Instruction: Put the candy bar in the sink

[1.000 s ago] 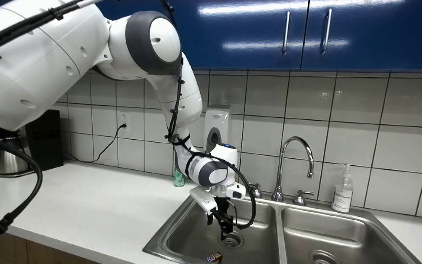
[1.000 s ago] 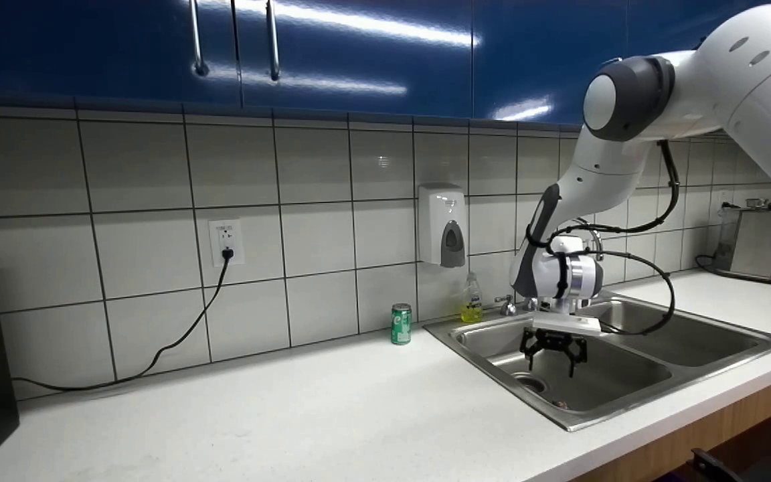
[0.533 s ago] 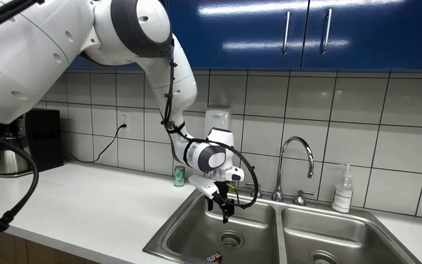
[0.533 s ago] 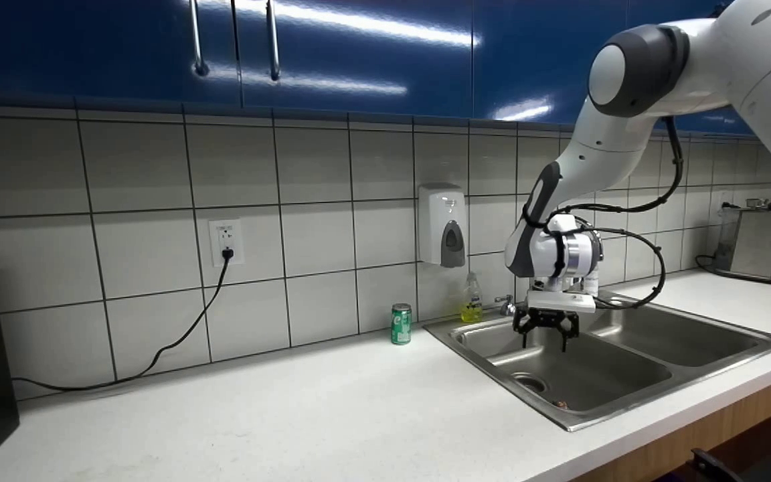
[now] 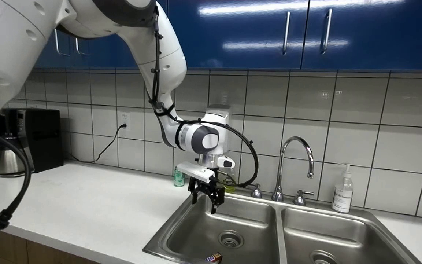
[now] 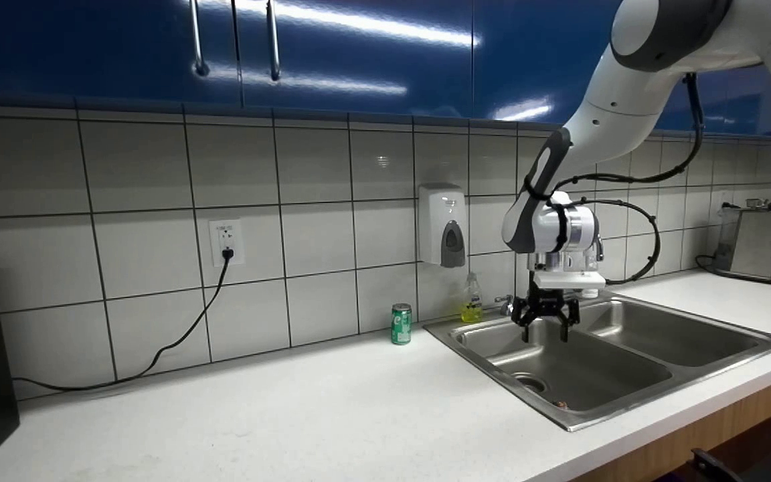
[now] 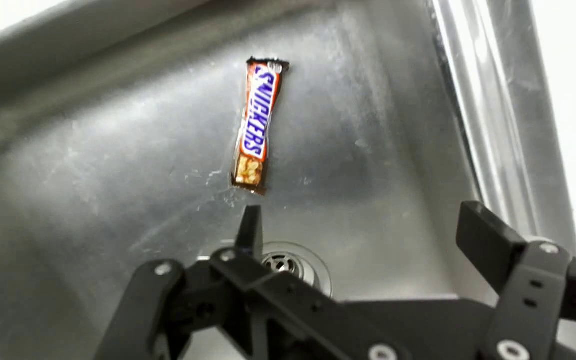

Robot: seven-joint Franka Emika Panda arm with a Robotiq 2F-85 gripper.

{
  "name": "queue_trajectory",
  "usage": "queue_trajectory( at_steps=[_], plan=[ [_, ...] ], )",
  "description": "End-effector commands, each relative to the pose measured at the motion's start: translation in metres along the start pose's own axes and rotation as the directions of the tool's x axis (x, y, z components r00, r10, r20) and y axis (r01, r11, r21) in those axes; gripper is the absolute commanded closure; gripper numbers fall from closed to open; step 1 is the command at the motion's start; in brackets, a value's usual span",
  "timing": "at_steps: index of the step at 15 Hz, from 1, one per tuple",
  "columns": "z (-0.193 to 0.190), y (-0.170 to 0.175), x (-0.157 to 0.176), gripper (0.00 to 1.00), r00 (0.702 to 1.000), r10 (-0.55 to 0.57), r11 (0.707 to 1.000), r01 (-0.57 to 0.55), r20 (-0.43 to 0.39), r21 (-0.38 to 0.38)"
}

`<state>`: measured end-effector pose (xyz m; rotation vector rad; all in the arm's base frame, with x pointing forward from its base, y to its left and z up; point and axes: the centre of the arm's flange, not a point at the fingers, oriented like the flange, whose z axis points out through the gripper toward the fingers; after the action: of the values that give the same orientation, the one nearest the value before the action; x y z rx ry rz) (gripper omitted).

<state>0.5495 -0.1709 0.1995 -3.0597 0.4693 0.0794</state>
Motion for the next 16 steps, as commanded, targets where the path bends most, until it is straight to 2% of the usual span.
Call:
queue_trajectory(
  at_steps=[1,5,16],
  plan=[
    [-0.026,-0.006,-0.042,0.00,0.987,-0.125,0.992,0.124,0.101,0.017],
    [-0.033,-0.007,-0.073,0.00,0.968,-0.198,0.980,0.196,0.154,0.027],
    [-0.052,0.001,-0.166,0.00,0.928,-0.330,0.944,0.322,0.170,0.074]
  ],
)
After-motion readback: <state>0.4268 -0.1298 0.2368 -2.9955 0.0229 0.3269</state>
